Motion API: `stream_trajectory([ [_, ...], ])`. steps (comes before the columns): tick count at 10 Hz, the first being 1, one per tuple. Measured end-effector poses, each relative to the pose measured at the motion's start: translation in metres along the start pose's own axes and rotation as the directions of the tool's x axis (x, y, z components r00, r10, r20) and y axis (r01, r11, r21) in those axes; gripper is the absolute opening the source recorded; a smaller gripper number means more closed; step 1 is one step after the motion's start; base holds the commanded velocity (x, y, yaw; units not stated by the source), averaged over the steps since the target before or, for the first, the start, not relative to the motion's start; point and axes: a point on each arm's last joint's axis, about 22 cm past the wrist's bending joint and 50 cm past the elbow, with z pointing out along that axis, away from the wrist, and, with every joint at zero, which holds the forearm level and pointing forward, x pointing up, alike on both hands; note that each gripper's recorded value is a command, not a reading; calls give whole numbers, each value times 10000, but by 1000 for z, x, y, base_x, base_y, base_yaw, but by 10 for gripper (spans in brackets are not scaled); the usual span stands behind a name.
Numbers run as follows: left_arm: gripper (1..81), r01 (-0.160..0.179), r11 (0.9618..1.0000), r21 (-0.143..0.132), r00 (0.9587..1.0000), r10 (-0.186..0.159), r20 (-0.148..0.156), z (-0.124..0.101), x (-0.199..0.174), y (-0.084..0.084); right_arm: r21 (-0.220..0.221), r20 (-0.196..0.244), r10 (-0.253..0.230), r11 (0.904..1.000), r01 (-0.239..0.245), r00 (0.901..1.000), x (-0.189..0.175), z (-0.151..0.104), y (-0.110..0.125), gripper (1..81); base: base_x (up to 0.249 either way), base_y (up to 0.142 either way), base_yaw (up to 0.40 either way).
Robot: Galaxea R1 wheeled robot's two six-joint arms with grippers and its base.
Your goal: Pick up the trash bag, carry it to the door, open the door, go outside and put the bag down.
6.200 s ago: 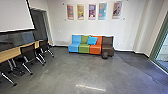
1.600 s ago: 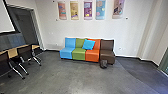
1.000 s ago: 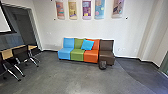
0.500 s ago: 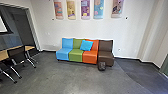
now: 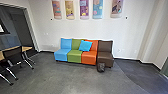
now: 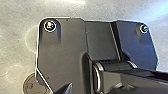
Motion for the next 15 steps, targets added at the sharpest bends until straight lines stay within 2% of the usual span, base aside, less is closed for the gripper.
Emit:
stream_trajectory([
  [9, 811, 5, 10000, 12, 10000, -5, -10, 0, -1, -1, 5, 3, -43, 10000, 43, 10000, 0, 0, 0, 811, 141, 0, 0],
  [12, 811, 9, 10000, 71, 10000, -9, -7, -1, -1, -5, 35, 4, -38, 10000, 38, 10000, -1, 1, -3, 811, 136, -64, 0],
  [15, 811, 23, 10000, 5, 10000, -23, 21, 0, -2, 0, -20, 1, -50, 10000, 50, 10000, 0, 0, 0, 811, 136, -74, 0],
])
